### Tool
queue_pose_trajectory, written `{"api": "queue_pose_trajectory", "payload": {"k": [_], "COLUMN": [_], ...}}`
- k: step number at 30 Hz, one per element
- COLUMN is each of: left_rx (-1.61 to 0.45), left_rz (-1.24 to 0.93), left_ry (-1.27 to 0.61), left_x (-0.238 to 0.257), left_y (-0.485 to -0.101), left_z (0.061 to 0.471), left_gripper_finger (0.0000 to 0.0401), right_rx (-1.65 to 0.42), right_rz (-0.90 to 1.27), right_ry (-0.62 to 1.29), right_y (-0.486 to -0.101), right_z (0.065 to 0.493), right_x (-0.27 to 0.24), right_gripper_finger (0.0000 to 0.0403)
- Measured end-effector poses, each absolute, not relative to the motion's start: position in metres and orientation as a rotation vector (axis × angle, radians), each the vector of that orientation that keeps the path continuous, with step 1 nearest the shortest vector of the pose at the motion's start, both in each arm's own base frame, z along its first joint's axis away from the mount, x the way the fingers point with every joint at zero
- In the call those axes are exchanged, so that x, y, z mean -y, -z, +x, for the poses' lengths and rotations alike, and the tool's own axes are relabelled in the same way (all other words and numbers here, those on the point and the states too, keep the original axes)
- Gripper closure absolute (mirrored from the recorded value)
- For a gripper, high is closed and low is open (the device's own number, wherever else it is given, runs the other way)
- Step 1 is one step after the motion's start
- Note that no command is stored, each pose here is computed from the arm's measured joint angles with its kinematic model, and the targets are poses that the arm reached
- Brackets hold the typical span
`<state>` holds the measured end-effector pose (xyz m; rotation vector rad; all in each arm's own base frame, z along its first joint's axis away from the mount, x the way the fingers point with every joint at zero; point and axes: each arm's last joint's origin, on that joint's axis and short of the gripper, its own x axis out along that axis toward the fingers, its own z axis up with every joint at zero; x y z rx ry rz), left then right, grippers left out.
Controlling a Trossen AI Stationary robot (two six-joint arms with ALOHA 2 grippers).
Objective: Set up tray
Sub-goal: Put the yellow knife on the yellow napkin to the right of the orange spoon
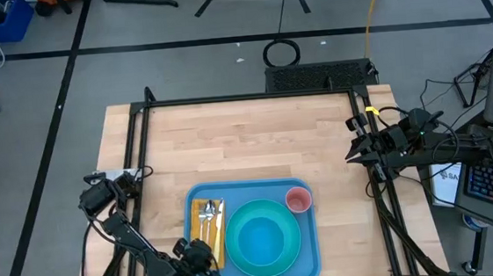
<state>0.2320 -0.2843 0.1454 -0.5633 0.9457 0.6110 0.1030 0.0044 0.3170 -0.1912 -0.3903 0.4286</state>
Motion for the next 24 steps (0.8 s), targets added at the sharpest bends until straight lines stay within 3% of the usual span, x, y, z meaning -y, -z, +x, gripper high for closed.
{"api": "queue_pose_trajectory", "payload": {"k": [24], "left_rx": [-0.947], "left_rz": [-0.561], "left_ry": [-0.59], "left_x": [0.285], "left_y": [-0.1453], "left_z": [0.2339], "left_gripper_finger": [0.0375], "right_rx": [0.391], "right_rz": [-0.191], "right_ry": [-0.428], "right_y": [-0.3171], "right_z": [0.103], "right_x": [-0.0044], "right_gripper_finger": [0.0385]}}
